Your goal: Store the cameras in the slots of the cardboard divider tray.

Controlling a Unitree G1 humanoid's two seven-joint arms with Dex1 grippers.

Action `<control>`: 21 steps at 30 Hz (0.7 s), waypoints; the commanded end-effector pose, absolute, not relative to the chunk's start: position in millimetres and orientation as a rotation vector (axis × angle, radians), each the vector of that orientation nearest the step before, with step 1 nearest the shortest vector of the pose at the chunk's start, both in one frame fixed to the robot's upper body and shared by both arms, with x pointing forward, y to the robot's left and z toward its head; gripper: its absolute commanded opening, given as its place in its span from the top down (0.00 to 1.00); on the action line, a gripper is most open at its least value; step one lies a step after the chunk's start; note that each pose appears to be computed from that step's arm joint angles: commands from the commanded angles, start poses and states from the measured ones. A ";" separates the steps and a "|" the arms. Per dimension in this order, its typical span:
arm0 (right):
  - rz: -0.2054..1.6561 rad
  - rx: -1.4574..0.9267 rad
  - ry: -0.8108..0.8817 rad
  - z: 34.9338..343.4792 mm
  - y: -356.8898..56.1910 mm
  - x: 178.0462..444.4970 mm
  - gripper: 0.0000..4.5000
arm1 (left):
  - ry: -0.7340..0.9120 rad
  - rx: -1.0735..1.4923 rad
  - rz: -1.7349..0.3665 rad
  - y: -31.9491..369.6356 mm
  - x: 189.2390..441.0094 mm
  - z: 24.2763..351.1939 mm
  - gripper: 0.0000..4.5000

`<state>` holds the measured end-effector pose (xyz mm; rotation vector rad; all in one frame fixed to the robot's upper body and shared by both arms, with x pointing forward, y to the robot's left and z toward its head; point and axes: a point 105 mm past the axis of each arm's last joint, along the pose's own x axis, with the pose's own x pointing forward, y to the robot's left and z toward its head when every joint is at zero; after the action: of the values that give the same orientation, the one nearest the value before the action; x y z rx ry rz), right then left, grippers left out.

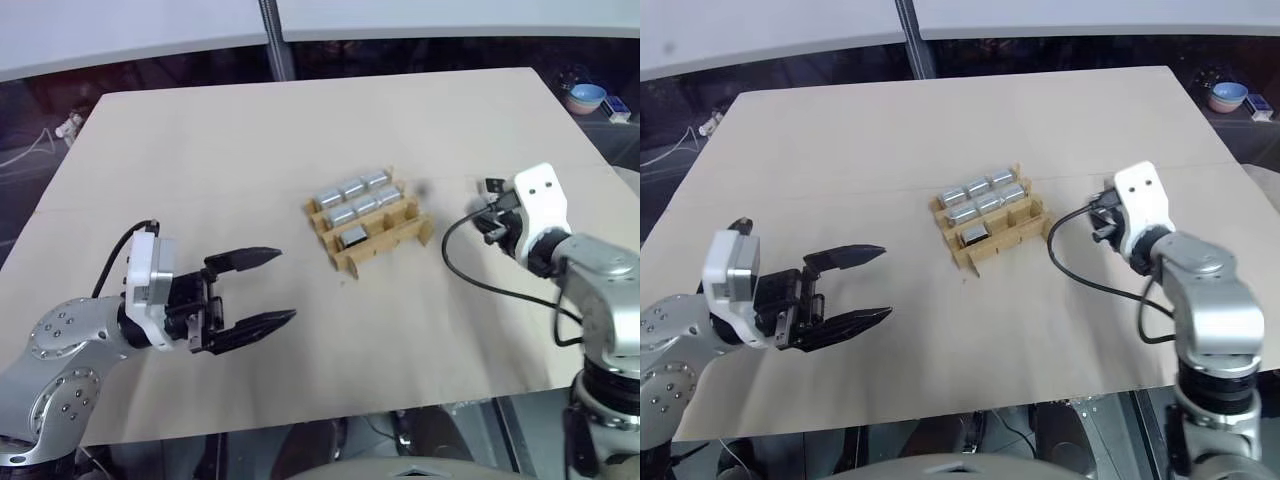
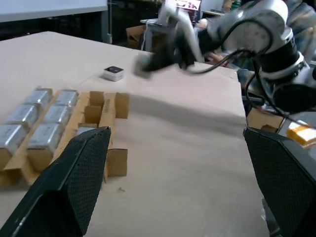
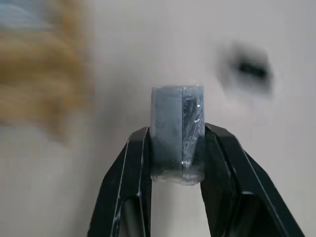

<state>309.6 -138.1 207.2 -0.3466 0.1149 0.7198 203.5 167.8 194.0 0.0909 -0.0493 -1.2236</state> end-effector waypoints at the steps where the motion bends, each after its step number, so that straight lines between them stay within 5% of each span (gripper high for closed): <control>1: 1.073 -0.562 -0.088 225.8 -106.3 312.8 0.82 | -0.085 0.117 -1.220 165.5 199.0 201.1 0.00; 10: 1.479 -0.881 -0.198 197.0 -70.1 361.8 0.82 | -0.094 0.125 -1.166 165.8 190.5 204.0 0.00; 21: 1.624 -1.028 -0.102 161.7 -74.7 367.0 0.82 | -0.088 0.125 -1.104 168.2 180.0 204.1 0.00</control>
<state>370.2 -72.4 167.3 -0.9835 -0.1345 1.5768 184.8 171.5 194.6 0.0969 -0.0439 -1.0969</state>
